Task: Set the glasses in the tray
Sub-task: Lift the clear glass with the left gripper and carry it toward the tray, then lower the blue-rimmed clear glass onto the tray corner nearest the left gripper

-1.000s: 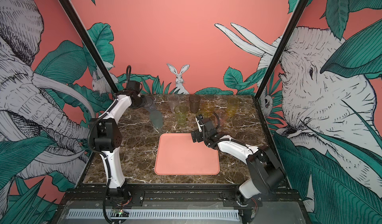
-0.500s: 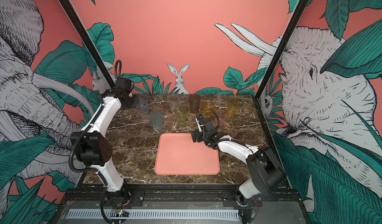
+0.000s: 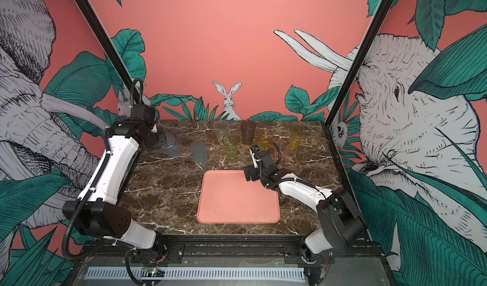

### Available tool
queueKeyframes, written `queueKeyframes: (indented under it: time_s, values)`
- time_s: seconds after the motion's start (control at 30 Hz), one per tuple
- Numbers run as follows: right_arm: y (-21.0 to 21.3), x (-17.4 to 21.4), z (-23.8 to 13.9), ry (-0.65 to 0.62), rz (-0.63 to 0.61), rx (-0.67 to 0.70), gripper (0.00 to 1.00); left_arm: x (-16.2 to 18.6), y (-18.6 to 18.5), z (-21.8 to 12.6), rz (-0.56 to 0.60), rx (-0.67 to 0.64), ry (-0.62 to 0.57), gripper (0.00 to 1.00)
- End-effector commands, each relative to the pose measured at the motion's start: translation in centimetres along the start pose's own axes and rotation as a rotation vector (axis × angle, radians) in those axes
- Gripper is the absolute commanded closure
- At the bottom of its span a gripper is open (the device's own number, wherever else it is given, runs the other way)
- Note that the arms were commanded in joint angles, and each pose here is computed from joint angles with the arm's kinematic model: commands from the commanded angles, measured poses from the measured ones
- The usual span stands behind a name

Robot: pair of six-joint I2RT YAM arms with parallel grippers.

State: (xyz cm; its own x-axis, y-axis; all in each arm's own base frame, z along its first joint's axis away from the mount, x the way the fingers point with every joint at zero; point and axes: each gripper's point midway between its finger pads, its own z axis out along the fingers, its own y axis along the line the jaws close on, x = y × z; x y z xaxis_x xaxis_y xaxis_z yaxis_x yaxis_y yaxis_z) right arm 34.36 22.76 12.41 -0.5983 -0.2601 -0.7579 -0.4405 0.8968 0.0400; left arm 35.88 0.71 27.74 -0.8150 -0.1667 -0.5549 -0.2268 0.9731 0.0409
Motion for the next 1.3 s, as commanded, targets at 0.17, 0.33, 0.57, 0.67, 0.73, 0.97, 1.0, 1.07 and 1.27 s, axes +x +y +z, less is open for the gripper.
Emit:
queueKeyframes:
  time_s: [0.17, 0.33, 0.57, 0.67, 0.73, 0.97, 1.0, 1.07, 1.27]
  values:
    - [-0.1, -1.4, -1.3, -0.086, 0.01, 0.012, 0.03, 4.8, 0.8, -3.7, 0.057, 0.034, 0.078, 1.0]
    - [-0.1, -1.4, -1.3, -0.088, 0.013, 0.013, 0.03, 6.6, 0.1, -4.9, 0.078, 0.07, 0.093, 1.0]
    - [-0.1, -1.5, -1.4, -0.09, 0.02, 0.007, 0.03, 8.5, -2.5, -5.3, 0.141, 0.148, 0.125, 1.0]
    - [-0.2, -1.4, -1.4, -0.089, 0.018, 0.012, 0.03, 9.0, -3.8, -5.0, 0.16, 0.178, 0.138, 1.0]
    - [-0.1, -1.4, -1.3, -0.087, 0.019, 0.012, 0.03, 9.2, -4.8, -4.7, 0.169, 0.204, 0.146, 1.0]
    - [-0.3, -1.4, -1.2, -0.088, 0.018, 0.019, 0.03, 10.1, -8.1, -3.5, 0.23, 0.245, 0.18, 1.0]
    - [-0.3, -1.4, -1.3, -0.088, 0.019, 0.02, 0.03, 10.3, -8.4, -3.3, 0.239, 0.248, 0.187, 1.0]
    - [-0.3, -1.3, -1.2, -0.088, 0.018, 0.02, 0.03, 10.5, -9.3, -3.0, 0.256, 0.253, 0.193, 1.0]
    - [-0.3, -1.3, -1.2, -0.086, 0.017, 0.021, 0.03, 11.2, -11.3, -2.1, 0.292, 0.266, 0.223, 1.0]
